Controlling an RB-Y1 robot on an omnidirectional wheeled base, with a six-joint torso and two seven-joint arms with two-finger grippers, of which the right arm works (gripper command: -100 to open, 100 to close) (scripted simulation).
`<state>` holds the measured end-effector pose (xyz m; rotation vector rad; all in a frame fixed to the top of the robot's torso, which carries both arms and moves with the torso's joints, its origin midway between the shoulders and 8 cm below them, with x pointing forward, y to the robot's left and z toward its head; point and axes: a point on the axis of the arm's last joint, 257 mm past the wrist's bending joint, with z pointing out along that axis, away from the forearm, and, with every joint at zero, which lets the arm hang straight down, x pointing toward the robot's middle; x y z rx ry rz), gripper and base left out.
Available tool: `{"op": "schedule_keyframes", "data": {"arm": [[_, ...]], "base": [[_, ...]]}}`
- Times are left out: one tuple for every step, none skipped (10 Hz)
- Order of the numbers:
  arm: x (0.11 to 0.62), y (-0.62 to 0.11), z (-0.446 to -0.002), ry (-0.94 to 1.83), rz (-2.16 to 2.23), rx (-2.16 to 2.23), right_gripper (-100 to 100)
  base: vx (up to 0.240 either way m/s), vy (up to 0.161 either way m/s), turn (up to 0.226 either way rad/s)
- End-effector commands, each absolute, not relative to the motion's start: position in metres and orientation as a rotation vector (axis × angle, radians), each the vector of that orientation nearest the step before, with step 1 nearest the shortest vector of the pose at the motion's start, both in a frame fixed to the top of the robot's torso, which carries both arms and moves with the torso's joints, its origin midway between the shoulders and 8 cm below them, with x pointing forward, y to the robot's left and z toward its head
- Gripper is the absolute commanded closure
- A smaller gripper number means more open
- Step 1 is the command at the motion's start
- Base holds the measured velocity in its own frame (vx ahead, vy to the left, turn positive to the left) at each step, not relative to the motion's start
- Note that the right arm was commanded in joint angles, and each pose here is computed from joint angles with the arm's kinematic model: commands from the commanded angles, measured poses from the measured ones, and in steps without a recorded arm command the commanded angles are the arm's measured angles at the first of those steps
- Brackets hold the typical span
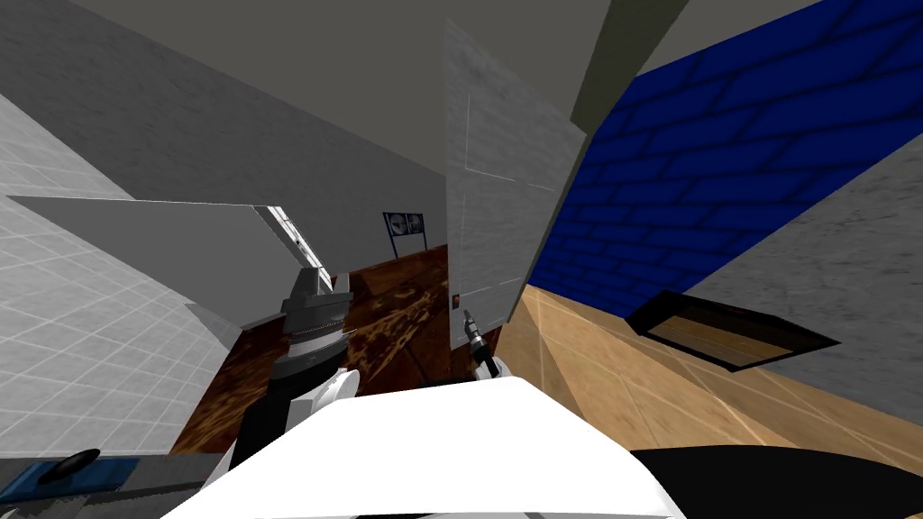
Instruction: Push the door open
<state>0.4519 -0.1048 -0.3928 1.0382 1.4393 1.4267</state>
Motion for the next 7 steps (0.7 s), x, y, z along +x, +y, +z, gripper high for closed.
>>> {"op": "schedule_keyframes", "data": {"arm": [[0.4522, -0.1091, -0.3931, 1.437, 1.419, 1.035, -100], [0.4523, -0.1099, -0.3931, 1.437, 1.418, 1.034, -100], [0.4524, -0.1113, -0.3931, 1.435, 1.416, 1.034, -100], [0.4525, -0.1123, -0.3929, 1.432, 1.414, 1.033, -100], [0.4525, -0.1128, -0.3927, 1.429, 1.413, 1.034, -100], [0.4526, -0.1128, -0.3924, 1.426, 1.413, 1.035, -100], [0.4526, -0.1121, -0.3919, 1.421, 1.415, 1.037, -100]], "base": [[0.102, 0.035, 0.033], [0.170, 0.060, 0.022], [0.183, 0.063, 0.014], [0.214, 0.068, 0.025], [0.213, 0.055, 0.022], [0.184, 0.073, 0.027], [0.195, 0.080, 0.026]]}}
